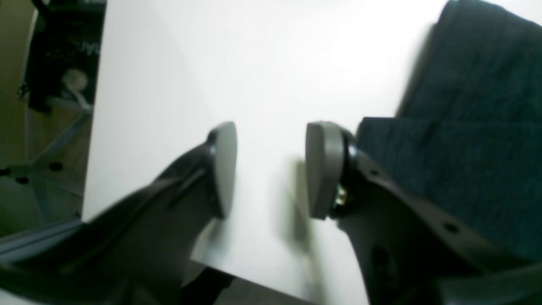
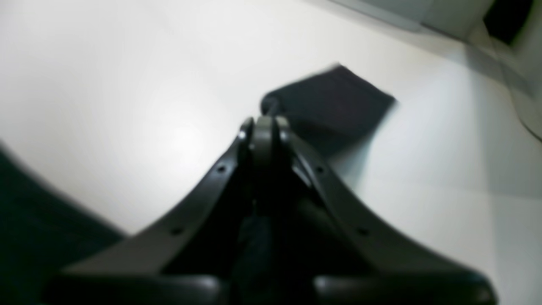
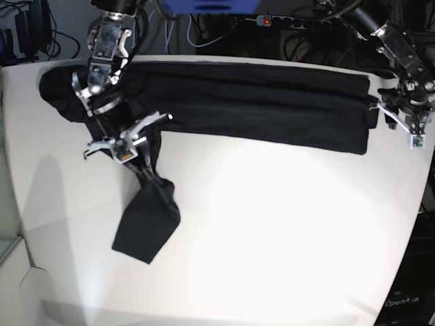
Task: Fold the T-shirt properly
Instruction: 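Grasp the sleeve with the right gripper and fold it onto the shirt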
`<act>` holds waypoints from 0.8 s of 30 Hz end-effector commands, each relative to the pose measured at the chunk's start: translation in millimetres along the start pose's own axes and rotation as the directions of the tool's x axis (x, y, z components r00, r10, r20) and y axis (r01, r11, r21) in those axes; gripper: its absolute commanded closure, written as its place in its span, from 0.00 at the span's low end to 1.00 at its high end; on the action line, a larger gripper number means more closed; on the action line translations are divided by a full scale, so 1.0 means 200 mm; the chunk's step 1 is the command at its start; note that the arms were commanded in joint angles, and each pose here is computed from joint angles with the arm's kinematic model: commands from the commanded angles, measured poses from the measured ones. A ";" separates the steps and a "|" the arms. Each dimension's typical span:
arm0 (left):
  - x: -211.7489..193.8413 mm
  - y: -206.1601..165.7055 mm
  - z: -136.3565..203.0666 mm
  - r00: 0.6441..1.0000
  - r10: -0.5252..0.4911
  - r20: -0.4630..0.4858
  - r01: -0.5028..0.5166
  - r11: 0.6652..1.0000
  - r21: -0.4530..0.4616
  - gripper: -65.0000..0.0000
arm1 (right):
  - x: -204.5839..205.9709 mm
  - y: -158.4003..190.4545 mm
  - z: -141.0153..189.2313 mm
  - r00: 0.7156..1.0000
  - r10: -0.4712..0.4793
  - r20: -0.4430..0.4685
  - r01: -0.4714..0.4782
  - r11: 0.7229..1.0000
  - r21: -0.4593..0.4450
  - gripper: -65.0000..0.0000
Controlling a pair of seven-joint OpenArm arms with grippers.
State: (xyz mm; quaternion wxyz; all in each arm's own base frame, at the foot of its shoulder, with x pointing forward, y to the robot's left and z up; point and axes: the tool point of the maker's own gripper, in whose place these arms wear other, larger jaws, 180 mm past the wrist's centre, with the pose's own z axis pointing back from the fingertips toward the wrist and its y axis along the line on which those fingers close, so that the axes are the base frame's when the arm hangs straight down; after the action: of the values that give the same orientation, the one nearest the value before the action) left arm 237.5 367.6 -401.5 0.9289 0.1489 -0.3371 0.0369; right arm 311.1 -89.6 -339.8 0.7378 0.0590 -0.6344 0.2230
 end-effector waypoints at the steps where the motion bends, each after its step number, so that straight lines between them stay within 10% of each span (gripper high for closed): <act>1: 0.08 0.05 0.01 0.999 -0.003 0.045 0.002 1.000 0.023 0.60 | 0.09 0.05 0.00 0.998 -0.001 0.062 -0.001 1.000 0.022 1.00; 24: 0.08 0.02 0.01 0.999 -0.017 0.042 0.017 1.000 0.008 0.60 | 0.37 0.99 0.15 0.997 0.063 0.036 -0.073 0.885 0.460 1.00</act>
State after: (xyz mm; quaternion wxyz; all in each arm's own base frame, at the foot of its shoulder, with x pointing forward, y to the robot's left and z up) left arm 238.5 363.2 -404.1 0.9314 0.1453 -0.3324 0.0289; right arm 210.9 90.4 -314.2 0.6995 0.2003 -0.5541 0.4044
